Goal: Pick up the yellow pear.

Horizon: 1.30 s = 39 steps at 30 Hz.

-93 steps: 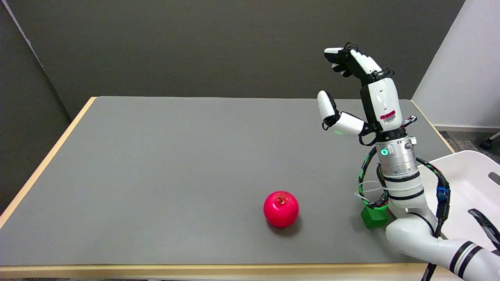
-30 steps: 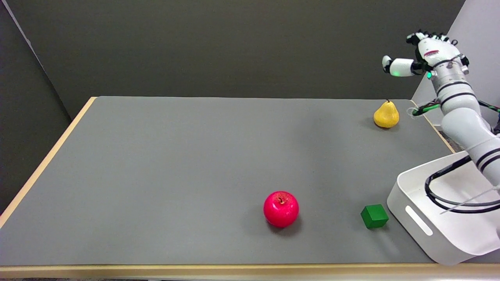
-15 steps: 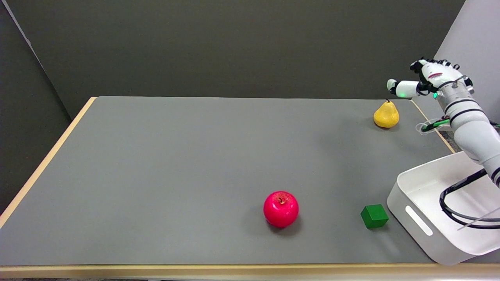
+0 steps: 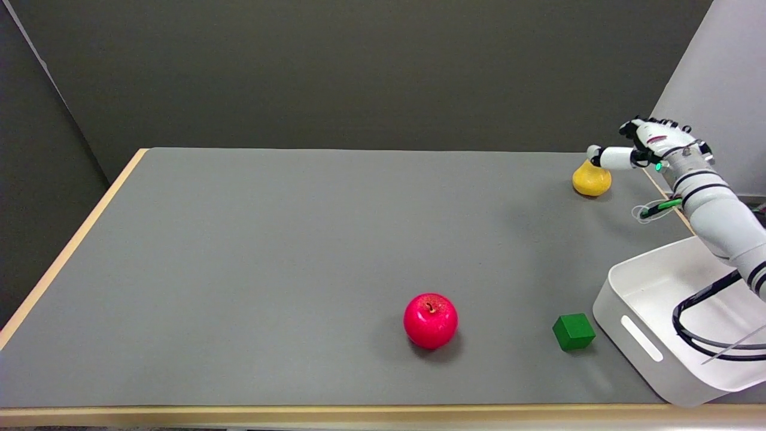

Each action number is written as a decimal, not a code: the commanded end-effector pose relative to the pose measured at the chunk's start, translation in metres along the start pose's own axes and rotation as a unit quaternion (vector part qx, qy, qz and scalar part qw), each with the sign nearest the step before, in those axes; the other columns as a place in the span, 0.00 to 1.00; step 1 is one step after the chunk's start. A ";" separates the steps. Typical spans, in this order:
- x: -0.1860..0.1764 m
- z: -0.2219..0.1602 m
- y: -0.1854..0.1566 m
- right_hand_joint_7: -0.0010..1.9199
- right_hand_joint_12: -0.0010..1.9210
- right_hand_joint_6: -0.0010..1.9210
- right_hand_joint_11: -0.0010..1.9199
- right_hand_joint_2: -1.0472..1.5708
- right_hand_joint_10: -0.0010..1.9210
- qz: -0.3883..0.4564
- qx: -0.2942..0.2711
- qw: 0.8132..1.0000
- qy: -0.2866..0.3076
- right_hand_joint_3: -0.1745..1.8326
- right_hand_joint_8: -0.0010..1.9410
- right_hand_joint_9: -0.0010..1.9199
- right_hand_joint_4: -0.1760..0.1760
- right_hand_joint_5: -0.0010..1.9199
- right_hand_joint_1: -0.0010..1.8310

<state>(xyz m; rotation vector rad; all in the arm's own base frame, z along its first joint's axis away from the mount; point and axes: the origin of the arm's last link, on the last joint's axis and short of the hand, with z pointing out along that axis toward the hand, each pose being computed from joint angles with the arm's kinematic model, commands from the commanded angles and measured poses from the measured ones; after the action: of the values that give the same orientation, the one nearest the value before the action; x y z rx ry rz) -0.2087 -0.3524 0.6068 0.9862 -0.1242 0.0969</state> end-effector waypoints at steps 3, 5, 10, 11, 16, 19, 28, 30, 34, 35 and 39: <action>-0.052 0.011 -0.001 0.14 0.59 0.25 0.00 0.62 0.41 0.028 -0.038 0.997 -0.067 0.54 0.22 0.09 0.25 0.11 0.13; -0.055 0.012 0.002 0.14 0.58 0.25 0.00 0.62 0.40 0.038 -0.046 0.996 -0.071 0.54 0.21 0.09 0.25 0.11 0.13; -0.061 0.013 0.001 0.13 0.58 0.24 0.00 0.62 0.40 0.049 -0.051 0.995 -0.077 0.55 0.21 0.08 0.26 0.11 0.14; -0.061 0.014 0.000 0.13 0.58 0.24 0.00 0.62 0.39 0.050 -0.051 0.994 -0.077 0.55 0.21 0.08 0.27 0.11 0.14; -0.062 0.015 -0.003 0.12 0.57 0.24 0.00 0.62 0.39 0.051 -0.050 0.994 -0.079 0.56 0.20 0.07 0.30 0.10 0.14; -0.063 0.016 -0.006 0.12 0.57 0.24 0.00 0.62 0.38 0.053 -0.050 0.994 -0.081 0.56 0.20 0.07 0.31 0.10 0.14; -0.063 0.024 -0.021 0.12 0.57 0.23 0.00 0.61 0.37 0.056 -0.045 0.994 -0.085 0.55 0.19 0.08 0.36 0.09 0.15; -0.064 0.025 -0.024 0.11 0.57 0.23 0.00 0.62 0.37 0.055 -0.040 0.994 -0.090 0.55 0.19 0.08 0.37 0.09 0.15; -0.066 0.026 -0.029 0.12 0.57 0.23 0.00 0.62 0.37 0.059 -0.038 0.993 -0.092 0.55 0.18 0.08 0.38 0.09 0.15; -0.067 0.026 -0.031 0.12 0.57 0.23 0.00 0.62 0.37 0.059 -0.038 0.993 -0.094 0.55 0.18 0.08 0.38 0.09 0.15; -0.071 0.027 -0.035 0.12 0.57 0.23 0.00 0.62 0.37 0.059 -0.037 0.993 -0.100 0.56 0.18 0.08 0.39 0.09 0.15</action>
<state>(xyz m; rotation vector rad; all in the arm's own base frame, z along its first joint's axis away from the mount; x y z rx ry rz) -0.2684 -0.3802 0.5958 0.9019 -0.3296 0.1086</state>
